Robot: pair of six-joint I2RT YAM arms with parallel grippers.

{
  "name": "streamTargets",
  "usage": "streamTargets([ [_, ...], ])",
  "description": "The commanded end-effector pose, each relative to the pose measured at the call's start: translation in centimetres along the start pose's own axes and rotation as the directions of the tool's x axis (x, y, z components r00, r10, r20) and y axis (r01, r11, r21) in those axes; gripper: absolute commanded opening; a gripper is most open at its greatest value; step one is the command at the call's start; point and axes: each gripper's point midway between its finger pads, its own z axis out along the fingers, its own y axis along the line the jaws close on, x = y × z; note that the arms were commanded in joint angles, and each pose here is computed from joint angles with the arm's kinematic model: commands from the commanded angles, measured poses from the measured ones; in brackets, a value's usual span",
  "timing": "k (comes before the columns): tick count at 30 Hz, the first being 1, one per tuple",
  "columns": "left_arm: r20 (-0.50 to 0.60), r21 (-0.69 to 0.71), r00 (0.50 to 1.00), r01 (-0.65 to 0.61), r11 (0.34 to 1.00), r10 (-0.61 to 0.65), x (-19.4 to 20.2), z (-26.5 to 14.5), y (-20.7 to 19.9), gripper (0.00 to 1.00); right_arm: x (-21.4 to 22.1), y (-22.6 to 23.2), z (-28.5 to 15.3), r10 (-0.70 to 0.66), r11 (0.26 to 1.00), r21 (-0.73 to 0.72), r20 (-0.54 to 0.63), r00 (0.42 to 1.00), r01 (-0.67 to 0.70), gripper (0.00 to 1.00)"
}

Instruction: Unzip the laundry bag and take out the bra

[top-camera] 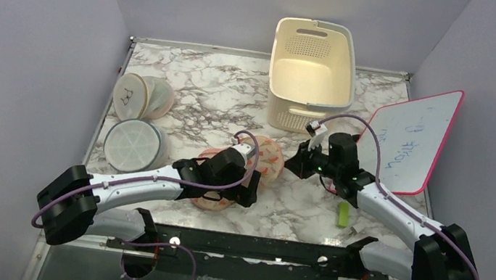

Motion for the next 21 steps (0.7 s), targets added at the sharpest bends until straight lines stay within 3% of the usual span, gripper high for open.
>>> streamTargets([
  [1, 0.030, -0.097, 0.988, 0.151, 0.984, -0.149, 0.9, 0.4, 1.8, 0.95, -0.1, 0.1, -0.6, 0.010, 1.000, 0.010, 0.038, 0.999, -0.011, 0.01],
  [7, 0.014, -0.203, 0.989, 0.148, 0.968, -0.148, 1.6, 2.1, 4.9, 0.99, 0.7, 1.5, -0.9, 0.016, 0.997, -0.070, 0.015, 1.000, -0.015, 0.01],
  [13, 0.041, -0.245, 0.985, 0.171, 0.954, -0.166, -0.7, 3.9, 9.0, 0.99, 3.1, 3.0, -0.6, 0.058, 0.982, -0.178, -0.052, 0.997, -0.067, 0.01],
  [21, 0.034, -0.354, 0.999, 0.032, 0.935, -0.021, -5.8, 5.3, 12.8, 0.96, 4.6, 4.3, 0.3, 0.033, 0.976, -0.212, -0.118, 0.993, -0.057, 0.01],
])
